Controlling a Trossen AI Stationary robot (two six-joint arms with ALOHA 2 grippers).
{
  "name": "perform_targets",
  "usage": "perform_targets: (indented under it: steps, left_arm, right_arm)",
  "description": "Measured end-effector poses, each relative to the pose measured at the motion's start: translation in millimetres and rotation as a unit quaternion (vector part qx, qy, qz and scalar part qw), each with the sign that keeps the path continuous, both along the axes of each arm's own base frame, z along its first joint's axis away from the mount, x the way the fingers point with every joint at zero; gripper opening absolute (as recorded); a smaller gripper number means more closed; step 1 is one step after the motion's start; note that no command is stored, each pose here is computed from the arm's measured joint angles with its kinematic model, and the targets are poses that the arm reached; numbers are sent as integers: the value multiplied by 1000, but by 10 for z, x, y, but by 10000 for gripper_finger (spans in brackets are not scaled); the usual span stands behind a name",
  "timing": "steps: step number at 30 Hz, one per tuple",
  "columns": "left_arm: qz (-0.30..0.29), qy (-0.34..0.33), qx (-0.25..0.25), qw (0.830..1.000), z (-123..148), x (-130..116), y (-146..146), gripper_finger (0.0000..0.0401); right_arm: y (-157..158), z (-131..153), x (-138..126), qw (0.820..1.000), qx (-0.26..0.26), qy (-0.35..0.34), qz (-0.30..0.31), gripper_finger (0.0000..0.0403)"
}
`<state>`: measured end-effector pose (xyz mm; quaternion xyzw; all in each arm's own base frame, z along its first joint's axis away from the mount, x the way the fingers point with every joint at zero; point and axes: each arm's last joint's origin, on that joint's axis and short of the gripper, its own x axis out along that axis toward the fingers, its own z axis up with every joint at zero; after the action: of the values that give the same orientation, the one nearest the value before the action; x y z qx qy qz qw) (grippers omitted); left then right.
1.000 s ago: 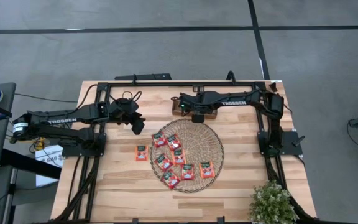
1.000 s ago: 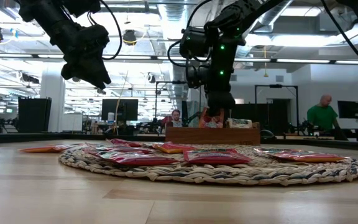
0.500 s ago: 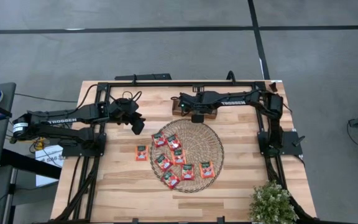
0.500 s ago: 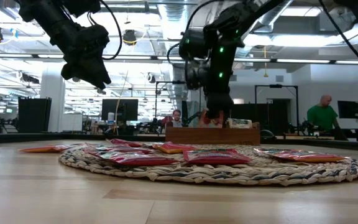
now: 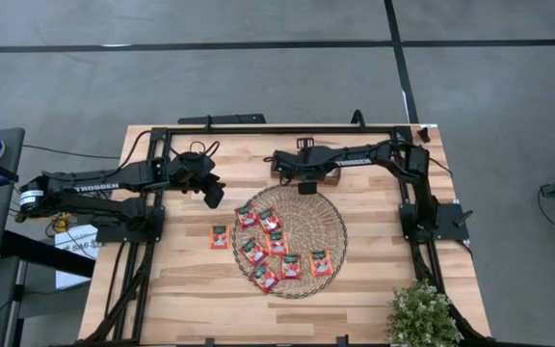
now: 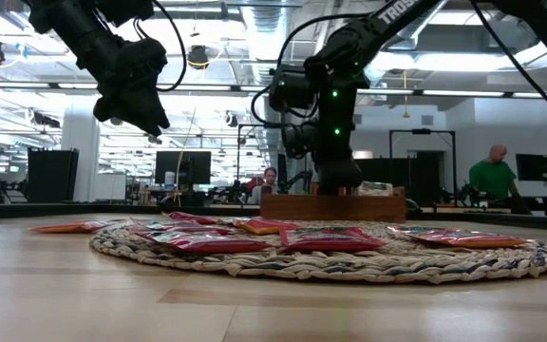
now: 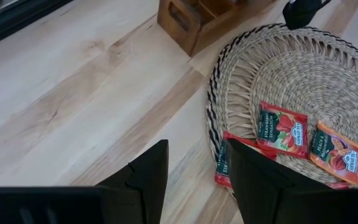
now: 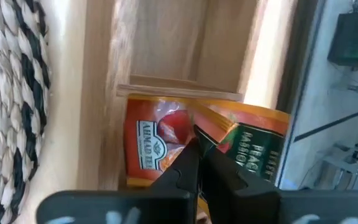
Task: Pick & Place Tea
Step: Put the orange tea bag into the middle slot of the wooden organizer, then adjust the wooden organizer on the table
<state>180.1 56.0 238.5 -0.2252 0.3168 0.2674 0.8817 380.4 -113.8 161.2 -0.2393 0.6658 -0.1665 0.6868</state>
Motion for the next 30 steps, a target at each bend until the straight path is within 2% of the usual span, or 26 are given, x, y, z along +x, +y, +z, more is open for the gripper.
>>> perform_targets:
  steps: [5,11,20,25,30]
  left_arm:
    - [2,1,2,1000,0,-1,2,151]
    - [3,1,4,1000,0,-1,4,151]
    - [3,1,5,1000,0,-1,3,151]
    - [3,1,5,1000,0,-1,3,151]
    - [3,1,5,1000,0,-1,4,151]
  right_arm:
    - [4,-1,4,1000,8,3,12,30]
    - [3,10,7,1000,8,5,14,78]
    - [-20,285,59,1000,-7,24,10,147]
    - [-53,460,21,997,-40,64,-6,158]
    - [-81,678,-108,991,-46,109,-60,142]
